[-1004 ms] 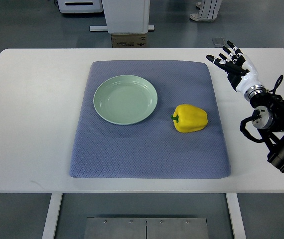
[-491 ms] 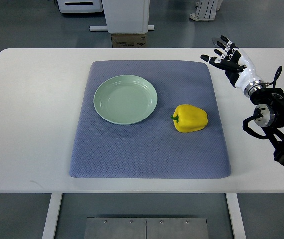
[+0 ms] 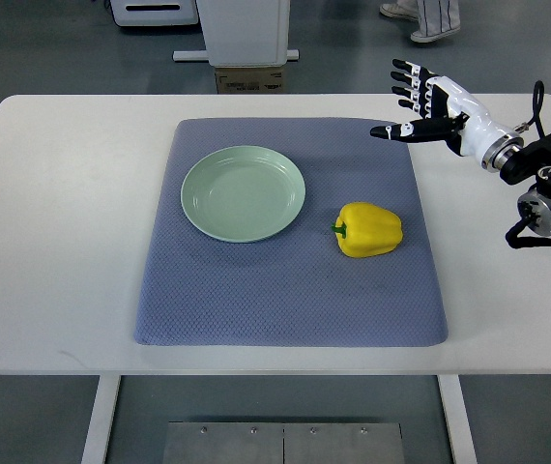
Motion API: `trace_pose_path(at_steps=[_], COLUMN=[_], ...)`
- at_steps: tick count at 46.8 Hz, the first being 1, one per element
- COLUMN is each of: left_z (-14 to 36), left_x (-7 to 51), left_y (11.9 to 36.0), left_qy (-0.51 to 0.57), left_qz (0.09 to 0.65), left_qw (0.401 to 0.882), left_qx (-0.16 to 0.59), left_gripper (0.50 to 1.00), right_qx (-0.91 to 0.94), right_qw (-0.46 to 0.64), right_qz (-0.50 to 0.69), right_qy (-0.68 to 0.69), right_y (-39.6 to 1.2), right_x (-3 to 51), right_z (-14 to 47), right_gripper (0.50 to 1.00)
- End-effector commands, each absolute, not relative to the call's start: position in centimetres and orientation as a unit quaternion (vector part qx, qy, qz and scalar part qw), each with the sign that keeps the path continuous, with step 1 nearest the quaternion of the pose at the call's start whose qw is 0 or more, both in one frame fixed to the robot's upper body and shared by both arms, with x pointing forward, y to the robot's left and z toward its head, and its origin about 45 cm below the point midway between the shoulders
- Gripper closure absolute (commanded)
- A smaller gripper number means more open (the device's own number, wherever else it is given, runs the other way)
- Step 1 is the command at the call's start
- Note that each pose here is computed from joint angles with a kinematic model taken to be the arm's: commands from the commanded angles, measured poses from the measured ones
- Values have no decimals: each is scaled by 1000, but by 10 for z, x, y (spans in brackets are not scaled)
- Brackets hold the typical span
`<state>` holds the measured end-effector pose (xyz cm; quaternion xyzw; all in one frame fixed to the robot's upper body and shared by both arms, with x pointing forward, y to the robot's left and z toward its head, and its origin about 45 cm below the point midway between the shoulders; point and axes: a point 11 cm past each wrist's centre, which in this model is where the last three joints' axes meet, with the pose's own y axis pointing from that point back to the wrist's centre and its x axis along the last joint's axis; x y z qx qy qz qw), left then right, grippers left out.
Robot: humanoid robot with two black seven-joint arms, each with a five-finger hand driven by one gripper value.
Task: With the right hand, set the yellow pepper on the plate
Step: 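Swing the open right hand inward over the yellow pepper, then lower the right hand onto the yellow pepper and close fingers around it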
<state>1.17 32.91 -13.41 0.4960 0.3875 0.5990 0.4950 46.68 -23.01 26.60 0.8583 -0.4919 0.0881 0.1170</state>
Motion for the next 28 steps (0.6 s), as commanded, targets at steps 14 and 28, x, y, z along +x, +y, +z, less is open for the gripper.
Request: trace_pose_path(at_steps=[14,28], left_z=[-134,-134], left_x=[12,12], left_y=[329,329], left_qy=[388,387], left_qz=[599,599], left_qw=[495,495], left_qx=[496,496], left_gripper=[500,500], right_qx=[890,897], right_qw=[198,236], right_qz=[175,214], right_qy=[-373,-306], right_y=[-208,-191], right_x=[440,431], right_z=[270,276], right_gripper=[505,507])
